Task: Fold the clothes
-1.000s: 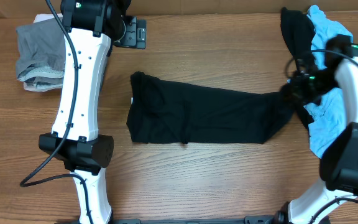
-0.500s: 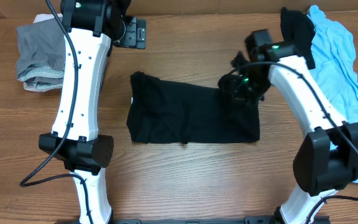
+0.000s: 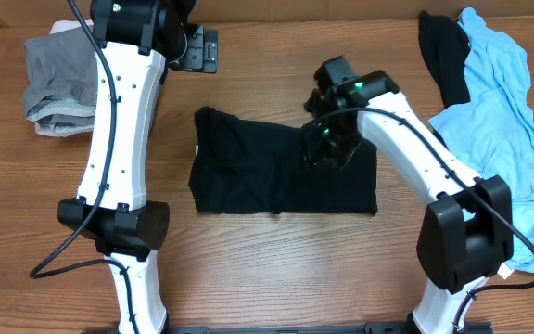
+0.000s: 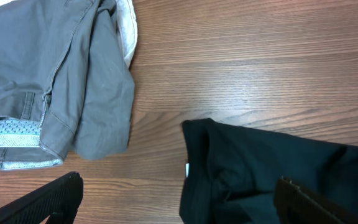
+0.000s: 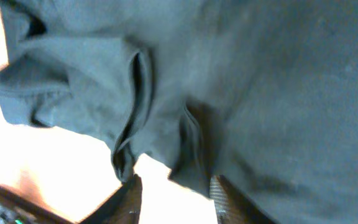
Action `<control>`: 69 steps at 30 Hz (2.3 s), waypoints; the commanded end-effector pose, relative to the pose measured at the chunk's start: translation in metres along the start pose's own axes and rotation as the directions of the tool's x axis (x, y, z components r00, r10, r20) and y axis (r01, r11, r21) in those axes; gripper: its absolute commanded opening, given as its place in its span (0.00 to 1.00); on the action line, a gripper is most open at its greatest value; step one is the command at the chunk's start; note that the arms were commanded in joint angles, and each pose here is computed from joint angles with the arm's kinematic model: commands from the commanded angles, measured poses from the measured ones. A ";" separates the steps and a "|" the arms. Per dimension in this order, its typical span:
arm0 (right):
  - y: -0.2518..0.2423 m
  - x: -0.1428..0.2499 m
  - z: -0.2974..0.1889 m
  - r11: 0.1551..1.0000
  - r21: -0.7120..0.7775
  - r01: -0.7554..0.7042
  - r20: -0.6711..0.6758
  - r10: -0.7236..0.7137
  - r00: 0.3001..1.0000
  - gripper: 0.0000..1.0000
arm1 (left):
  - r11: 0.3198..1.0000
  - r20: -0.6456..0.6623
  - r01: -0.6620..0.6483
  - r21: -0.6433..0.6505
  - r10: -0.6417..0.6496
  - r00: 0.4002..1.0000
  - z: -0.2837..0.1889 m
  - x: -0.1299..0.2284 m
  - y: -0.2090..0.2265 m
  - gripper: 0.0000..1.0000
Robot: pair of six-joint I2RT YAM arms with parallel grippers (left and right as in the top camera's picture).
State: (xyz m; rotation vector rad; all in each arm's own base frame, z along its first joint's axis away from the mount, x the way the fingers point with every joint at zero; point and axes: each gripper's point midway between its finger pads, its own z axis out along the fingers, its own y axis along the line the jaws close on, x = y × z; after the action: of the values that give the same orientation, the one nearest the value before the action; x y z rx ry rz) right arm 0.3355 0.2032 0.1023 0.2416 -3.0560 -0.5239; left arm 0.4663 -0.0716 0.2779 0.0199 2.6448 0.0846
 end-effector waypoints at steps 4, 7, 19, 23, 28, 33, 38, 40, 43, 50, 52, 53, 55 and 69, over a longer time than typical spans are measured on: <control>0.012 0.008 -0.008 0.998 -0.045 0.041 -0.031 -0.042 0.999 0.51 | 0.999 -0.012 0.011 0.044 -0.010 1.000 -0.004 0.004 -0.006 1.00; 0.005 0.002 -0.023 0.998 -0.045 0.032 -0.012 -0.032 0.999 0.54 | 0.996 -0.067 0.003 0.090 0.003 0.998 0.004 0.015 -0.013 1.00; -0.102 -0.025 -0.072 0.983 -0.035 -0.183 0.098 0.185 0.978 0.99 | 0.942 -0.372 -0.083 0.325 0.208 0.905 0.078 0.102 -0.036 1.00; -0.119 -0.025 -0.077 0.979 -0.035 -0.199 0.109 0.202 0.973 1.00 | 0.934 -0.422 -0.105 0.341 0.252 0.871 0.102 0.126 -0.034 1.00; -0.124 -0.026 -0.079 0.980 -0.034 -0.194 0.120 0.197 0.973 1.00 | 0.922 -0.439 -0.135 0.362 0.297 0.848 0.130 0.149 -0.034 1.00; -0.125 -0.028 -0.079 0.981 -0.034 -0.192 0.127 0.195 0.973 1.00 | 0.922 -0.447 -0.153 0.355 0.311 0.838 0.156 0.169 -0.032 1.00; -0.125 -0.028 -0.079 0.981 -0.034 -0.191 0.129 0.194 0.972 1.00 | 0.929 -0.452 -0.160 0.334 0.307 0.838 0.181 0.188 -0.029 1.00; -0.125 -0.028 -0.079 0.981 -0.034 -0.191 0.129 0.194 0.972 1.00 | 0.930 -0.451 -0.158 0.333 0.304 0.839 0.189 0.196 -0.029 1.00; -0.125 -0.028 -0.079 0.981 -0.034 -0.191 0.129 0.194 0.972 0.99 | 0.931 -0.453 -0.151 0.334 0.299 0.840 0.200 0.208 -0.030 1.00; -0.124 -0.029 -0.079 0.981 -0.035 -0.192 0.129 0.195 0.972 0.96 | 0.943 -0.467 -0.112 0.313 0.256 0.846 0.209 0.219 -0.030 0.90; -0.124 -0.029 -0.079 0.981 -0.035 -0.191 0.130 0.194 0.972 0.94 | 0.943 -0.474 -0.092 0.320 0.243 0.846 0.211 0.224 -0.032 0.75; -0.125 -0.029 -0.080 0.980 -0.035 -0.195 0.133 0.198 0.971 0.92 | 0.940 -0.476 -0.085 0.330 0.243 0.845 0.212 0.227 -0.034 0.67; -0.125 -0.031 -0.080 0.979 -0.037 -0.200 0.137 0.203 0.970 0.87 | 0.933 -0.479 -0.065 0.353 0.240 0.845 0.214 0.235 -0.040 0.50; -0.104 -0.011 -0.031 0.958 -0.183 -0.220 0.033 0.229 0.973 0.04 | 0.955 -0.489 0.039 0.294 0.115 0.865 0.208 0.212 -0.032 0.04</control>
State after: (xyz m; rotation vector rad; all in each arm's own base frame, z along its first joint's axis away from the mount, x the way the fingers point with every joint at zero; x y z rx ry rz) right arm 0.3769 0.0795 0.1050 -0.1460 -3.0722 -0.6834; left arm 0.3825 -0.0877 0.0009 0.2092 3.0958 -0.3476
